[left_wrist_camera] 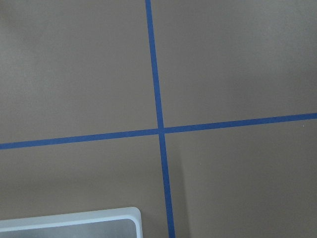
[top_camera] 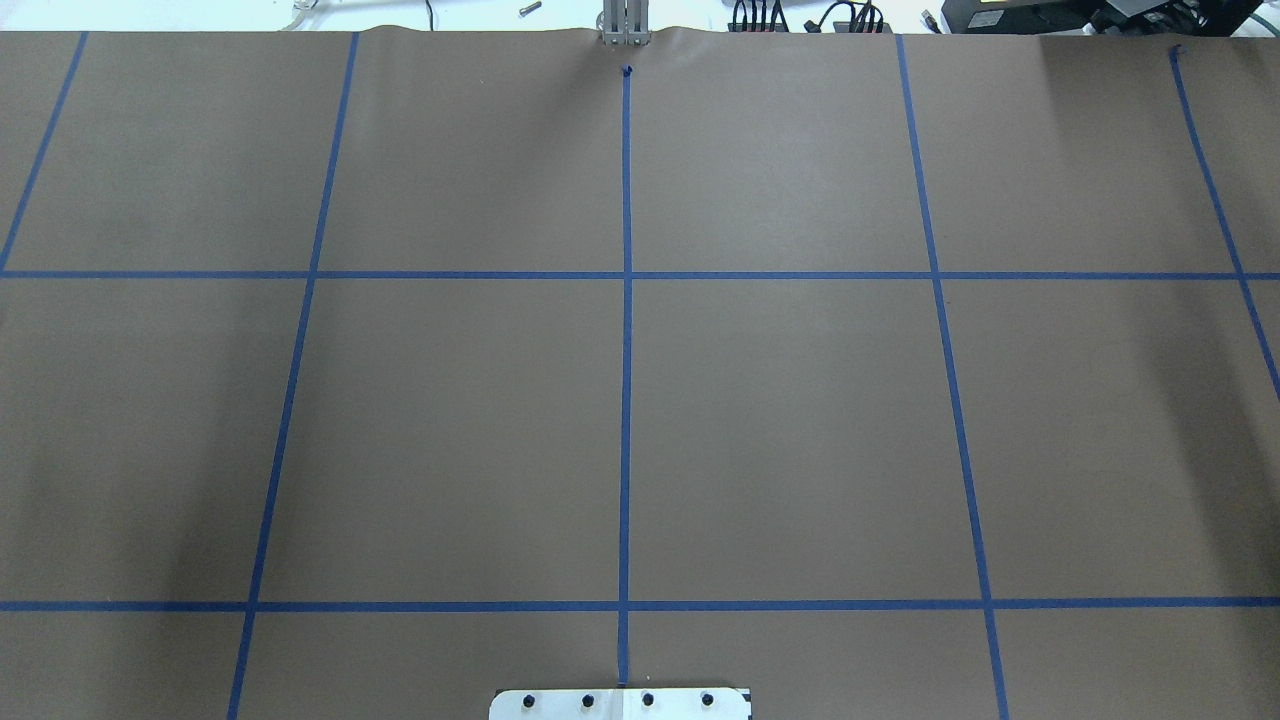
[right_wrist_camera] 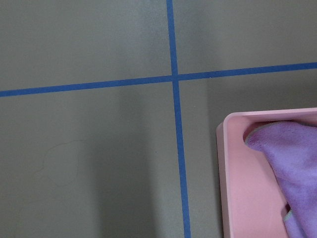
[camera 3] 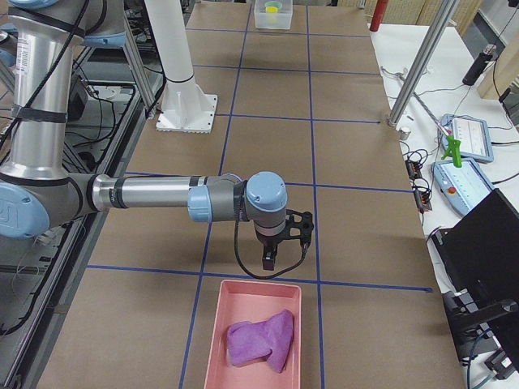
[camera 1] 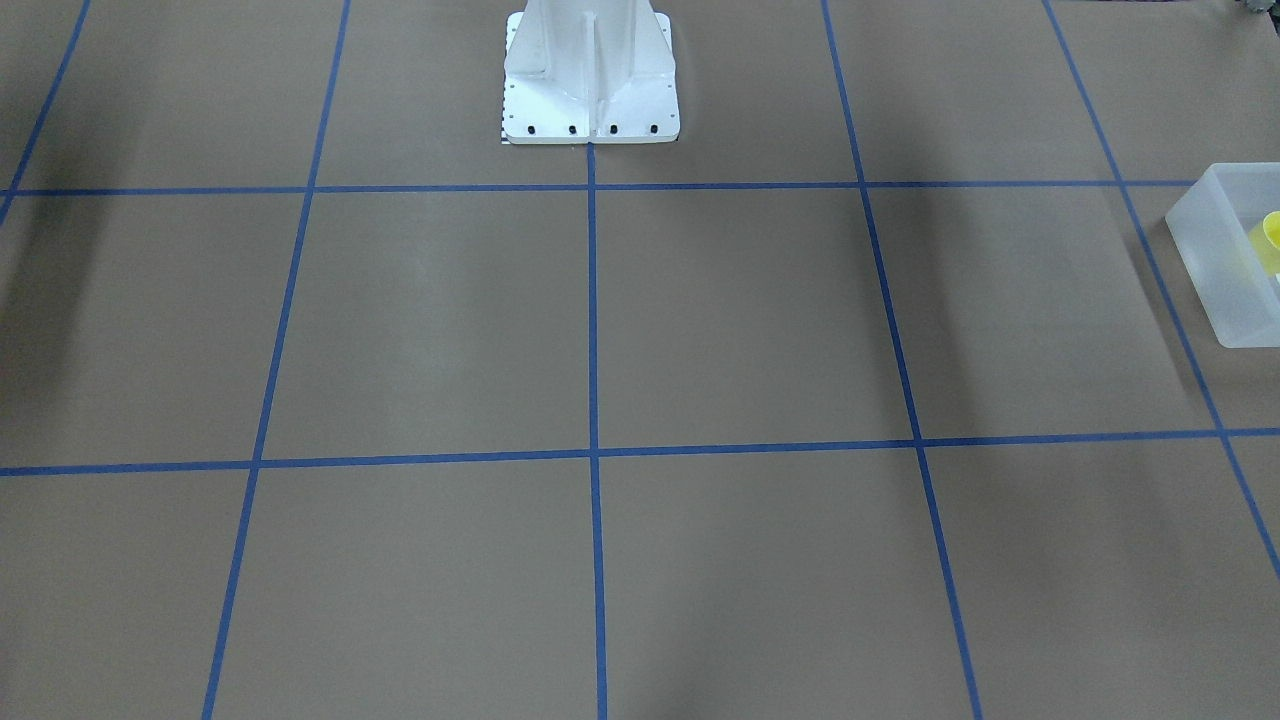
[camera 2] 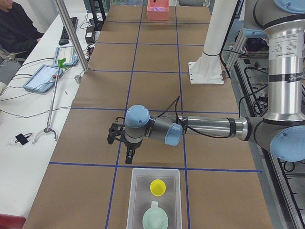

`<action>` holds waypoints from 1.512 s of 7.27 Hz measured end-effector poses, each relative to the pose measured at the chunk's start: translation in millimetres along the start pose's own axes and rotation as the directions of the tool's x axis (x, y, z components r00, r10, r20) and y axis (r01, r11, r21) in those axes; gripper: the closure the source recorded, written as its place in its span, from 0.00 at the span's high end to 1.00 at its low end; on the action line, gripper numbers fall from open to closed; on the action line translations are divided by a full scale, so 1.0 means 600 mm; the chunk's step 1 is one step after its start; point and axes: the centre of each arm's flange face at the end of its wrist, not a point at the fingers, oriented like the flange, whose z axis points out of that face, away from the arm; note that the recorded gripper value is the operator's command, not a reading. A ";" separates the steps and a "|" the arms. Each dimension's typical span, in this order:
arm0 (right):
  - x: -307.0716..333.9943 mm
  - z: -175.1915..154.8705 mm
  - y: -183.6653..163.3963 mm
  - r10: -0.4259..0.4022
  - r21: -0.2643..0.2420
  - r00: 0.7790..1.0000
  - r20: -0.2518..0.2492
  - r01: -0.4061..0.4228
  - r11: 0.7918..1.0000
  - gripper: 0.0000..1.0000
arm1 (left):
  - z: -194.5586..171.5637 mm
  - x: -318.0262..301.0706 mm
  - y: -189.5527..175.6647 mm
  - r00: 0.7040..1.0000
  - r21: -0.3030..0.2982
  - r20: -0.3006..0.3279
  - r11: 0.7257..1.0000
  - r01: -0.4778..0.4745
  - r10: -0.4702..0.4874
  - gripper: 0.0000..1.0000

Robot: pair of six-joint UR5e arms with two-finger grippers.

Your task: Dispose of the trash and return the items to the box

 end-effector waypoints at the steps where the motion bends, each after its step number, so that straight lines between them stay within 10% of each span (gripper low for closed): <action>1: -0.001 0.001 0.001 0.001 -0.002 1.000 0.007 -0.001 1.000 1.00 | 0.001 -0.001 0.001 1.000 -0.001 0.000 1.000 0.003 -0.003 0.99; 11: 0.001 0.006 0.002 0.000 -0.009 1.000 0.009 0.000 1.000 1.00 | 0.008 -0.007 -0.003 1.000 -0.007 0.001 1.000 0.010 -0.010 0.99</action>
